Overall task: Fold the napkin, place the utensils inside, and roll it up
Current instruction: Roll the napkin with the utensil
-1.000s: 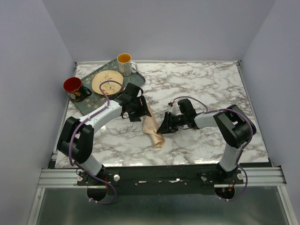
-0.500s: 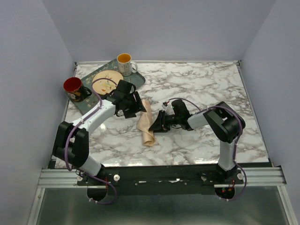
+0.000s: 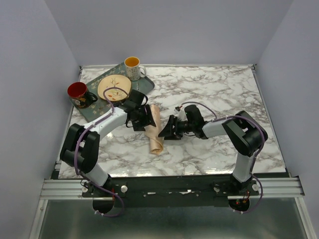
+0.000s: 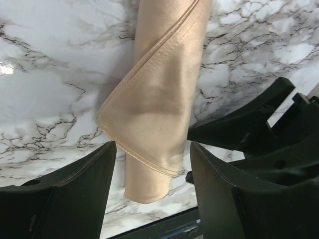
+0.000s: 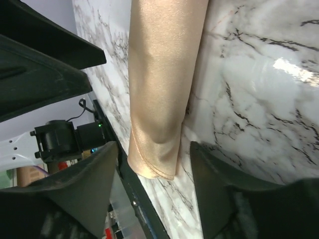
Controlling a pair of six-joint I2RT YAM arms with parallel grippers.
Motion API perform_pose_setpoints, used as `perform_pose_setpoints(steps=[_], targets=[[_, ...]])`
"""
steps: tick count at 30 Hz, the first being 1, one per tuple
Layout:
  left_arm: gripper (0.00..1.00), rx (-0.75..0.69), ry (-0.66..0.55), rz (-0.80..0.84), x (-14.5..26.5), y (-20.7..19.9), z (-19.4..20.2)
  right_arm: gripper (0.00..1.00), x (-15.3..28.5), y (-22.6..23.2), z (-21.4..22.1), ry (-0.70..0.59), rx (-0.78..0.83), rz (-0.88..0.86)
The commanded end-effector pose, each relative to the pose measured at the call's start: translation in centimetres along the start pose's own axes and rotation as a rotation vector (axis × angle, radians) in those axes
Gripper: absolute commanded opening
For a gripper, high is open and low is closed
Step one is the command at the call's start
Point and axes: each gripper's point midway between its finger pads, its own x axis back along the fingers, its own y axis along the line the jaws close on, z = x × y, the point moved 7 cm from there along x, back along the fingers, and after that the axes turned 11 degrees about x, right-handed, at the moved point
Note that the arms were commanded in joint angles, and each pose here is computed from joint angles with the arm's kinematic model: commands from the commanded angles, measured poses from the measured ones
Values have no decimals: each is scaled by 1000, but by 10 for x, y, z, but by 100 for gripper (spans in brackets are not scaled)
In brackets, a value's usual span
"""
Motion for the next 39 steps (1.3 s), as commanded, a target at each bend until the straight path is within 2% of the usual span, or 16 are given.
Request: perform_pose_setpoints(steps=[1, 5, 14, 18, 30, 35, 39], targets=[[68, -10, -3, -34, -12, 9, 2, 63, 4, -9, 9, 18, 14, 22], [66, 11, -20, 8, -19, 9, 2, 57, -2, -10, 8, 43, 1, -15], [68, 29, 13, 70, -41, 9, 5, 56, -8, -8, 3, 48, 0, -40], [70, 45, 27, 123, -46, 8, 9, 45, -13, -9, 6, 59, -20, -61], [74, 99, 48, 186, -40, 7, 18, 45, -24, -10, 5, 90, -23, -62], [78, 68, -27, 122, -25, 10, 10, 45, -23, -10, 6, 95, -17, -56], [81, 65, -60, 110, -12, 4, 5, 50, -21, -10, 6, 101, 0, -42]])
